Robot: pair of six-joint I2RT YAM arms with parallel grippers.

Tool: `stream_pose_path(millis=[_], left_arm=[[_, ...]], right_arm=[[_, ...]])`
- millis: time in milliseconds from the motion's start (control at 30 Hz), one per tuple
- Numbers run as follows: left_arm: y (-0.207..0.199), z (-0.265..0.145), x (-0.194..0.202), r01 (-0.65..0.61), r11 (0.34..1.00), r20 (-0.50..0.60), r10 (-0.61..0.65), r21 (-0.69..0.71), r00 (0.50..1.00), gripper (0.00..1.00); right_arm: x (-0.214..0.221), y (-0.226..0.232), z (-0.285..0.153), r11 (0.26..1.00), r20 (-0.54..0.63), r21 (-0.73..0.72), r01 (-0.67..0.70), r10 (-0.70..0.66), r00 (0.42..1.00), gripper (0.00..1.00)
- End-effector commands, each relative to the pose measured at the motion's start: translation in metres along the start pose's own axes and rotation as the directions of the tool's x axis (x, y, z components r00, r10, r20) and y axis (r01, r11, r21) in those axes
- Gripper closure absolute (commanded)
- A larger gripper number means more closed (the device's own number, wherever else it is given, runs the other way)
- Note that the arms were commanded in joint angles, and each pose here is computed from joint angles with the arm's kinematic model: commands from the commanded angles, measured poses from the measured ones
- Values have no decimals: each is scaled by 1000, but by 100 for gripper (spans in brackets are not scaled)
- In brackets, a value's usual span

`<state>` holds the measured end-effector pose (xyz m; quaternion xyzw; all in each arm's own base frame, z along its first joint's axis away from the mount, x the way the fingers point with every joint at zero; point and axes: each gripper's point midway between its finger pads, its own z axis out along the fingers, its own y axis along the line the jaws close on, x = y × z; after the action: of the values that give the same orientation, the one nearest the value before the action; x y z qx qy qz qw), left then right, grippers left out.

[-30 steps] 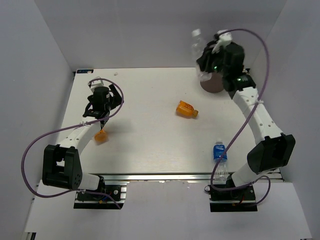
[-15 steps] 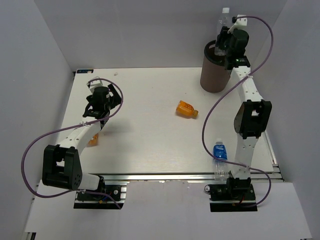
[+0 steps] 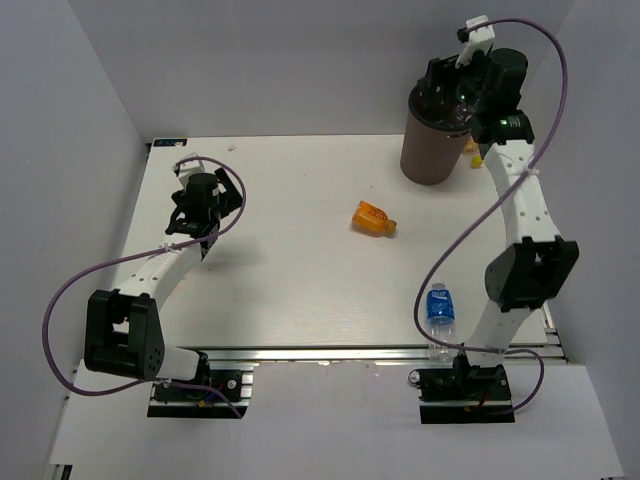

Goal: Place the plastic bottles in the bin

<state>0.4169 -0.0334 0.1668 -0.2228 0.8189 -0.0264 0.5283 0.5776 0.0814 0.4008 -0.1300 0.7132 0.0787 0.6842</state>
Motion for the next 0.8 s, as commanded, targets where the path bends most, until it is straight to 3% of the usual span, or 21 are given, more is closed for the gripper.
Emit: stream_pose_path(millis=[0, 67, 200, 367, 567, 767], left_arm=[[-7, -5, -6, 8, 1000, 11, -9, 30, 1000, 2], [-9, -5, -6, 10, 999, 2, -10, 34, 1000, 2], [-8, -3, -1, 5, 1000, -12, -5, 29, 1000, 2], [-7, 0, 4, -1, 1000, -28, 2, 26, 1000, 2], [-9, 6, 10, -12, 999, -44, 14, 31, 999, 2], [-5, 11, 15, -26, 1000, -58, 27, 5, 998, 2]], right_arm=[[22, 100, -58, 886, -77, -452, 104, -154, 985, 11], [45, 119, -75, 850, -121, -518, 98, -187, 975, 11], [138, 161, -99, 790, -294, -613, -13, -214, 931, 11], [208, 187, -100, 760, -381, -650, 16, -344, 858, 11], [267, 178, -71, 812, -523, -584, -10, -367, 769, 11], [317, 199, -75, 749, -619, -644, -155, -391, 681, 11]])
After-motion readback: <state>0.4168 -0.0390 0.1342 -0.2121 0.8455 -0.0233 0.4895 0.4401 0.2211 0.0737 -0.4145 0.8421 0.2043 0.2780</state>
